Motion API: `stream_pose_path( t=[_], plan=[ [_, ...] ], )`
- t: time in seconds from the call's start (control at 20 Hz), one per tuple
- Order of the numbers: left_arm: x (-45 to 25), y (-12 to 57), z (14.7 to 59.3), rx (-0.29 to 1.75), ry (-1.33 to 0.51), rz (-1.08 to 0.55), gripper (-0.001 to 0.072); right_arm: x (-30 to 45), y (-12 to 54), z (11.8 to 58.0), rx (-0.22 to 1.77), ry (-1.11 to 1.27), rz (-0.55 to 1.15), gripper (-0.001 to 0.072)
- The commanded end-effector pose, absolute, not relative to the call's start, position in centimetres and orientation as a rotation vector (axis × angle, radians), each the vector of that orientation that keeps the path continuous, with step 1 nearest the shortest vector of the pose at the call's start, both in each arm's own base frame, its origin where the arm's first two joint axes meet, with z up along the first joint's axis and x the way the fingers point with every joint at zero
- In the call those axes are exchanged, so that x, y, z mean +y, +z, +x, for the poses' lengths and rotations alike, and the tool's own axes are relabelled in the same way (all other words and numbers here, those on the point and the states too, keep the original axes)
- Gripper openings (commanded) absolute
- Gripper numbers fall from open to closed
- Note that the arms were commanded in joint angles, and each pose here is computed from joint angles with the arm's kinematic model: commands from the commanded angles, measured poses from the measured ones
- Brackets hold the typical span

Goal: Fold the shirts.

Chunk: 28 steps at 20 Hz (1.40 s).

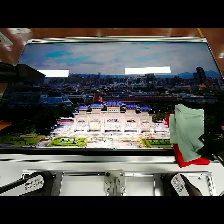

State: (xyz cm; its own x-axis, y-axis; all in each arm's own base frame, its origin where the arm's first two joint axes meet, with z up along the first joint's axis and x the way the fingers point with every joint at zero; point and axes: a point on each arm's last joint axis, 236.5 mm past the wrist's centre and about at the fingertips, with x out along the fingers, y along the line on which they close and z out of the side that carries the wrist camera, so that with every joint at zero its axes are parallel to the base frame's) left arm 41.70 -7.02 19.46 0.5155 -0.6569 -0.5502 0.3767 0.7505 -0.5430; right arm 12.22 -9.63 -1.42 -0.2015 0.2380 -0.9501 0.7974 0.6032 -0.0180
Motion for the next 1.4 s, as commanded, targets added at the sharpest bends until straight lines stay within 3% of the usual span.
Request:
stream_pose_path(
  t=[0.0, 0.05, 0.1, 0.3, 0.45, 0.55, 0.65, 0.75, 0.85, 0.95, 1.35],
  plan=[
    [-7.0, 19.5, 41.7, 0.814, -0.638, -0.379, 0.0036, -10.6, -4.4, 10.4, 1.739, -0.742, 0.806, 0.0280],
    [-7.0, 19.5, 41.7, 0.814, -0.638, -0.379, 0.0035, -11.2, -4.4, 11.0, 1.710, -0.733, 0.782, 0.0584],
    [-7.0, 19.5, 41.8, 0.811, -0.636, -0.379, 0.0036, -11.8, -4.0, 11.7, 1.679, -0.720, 0.756, 0.0675],
    [-7.6, 17.7, 42.7, 0.844, -0.587, -0.296, 0.0035, -18.1, 3.0, 17.9, 1.375, -0.731, 0.584, 0.0673],
    [-6.0, 12.1, 42.1, 1.044, -0.377, -0.097, 0.0034, -22.4, 16.2, 28.1, 0.843, -0.669, 0.416, 0.0672],
    [-5.0, 9.0, 41.4, 1.166, -0.210, 0.064, 0.0035, -18.0, 22.9, 34.6, 0.618, -0.453, 0.321, 0.0672],
    [-7.9, 7.0, 40.6, 1.233, -0.215, 0.164, 0.0079, -9.9, 21.4, 37.7, 0.706, -0.229, 0.236, 0.0672],
    [-11.7, 5.8, 39.8, 1.267, -0.245, 0.137, 0.0682, -2.1, 15.3, 38.0, 0.972, -0.043, 0.170, 0.0675],
    [-13.8, 5.5, 38.8, 1.296, -0.275, 0.127, 0.0705, 2.8, 9.8, 36.3, 1.236, 0.081, 0.150, 0.0675],
    [-13.9, 5.5, 38.0, 1.321, -0.282, 0.133, 0.0705, 4.7, 6.9, 35.0, 1.382, 0.129, 0.123, 0.0674],
    [-13.9, 5.5, 38.2, 1.315, -0.280, 0.132, 0.0704, 6.9, 6.1, 35.3, 1.396, 0.183, 0.115, 0.0674]
  ],
)
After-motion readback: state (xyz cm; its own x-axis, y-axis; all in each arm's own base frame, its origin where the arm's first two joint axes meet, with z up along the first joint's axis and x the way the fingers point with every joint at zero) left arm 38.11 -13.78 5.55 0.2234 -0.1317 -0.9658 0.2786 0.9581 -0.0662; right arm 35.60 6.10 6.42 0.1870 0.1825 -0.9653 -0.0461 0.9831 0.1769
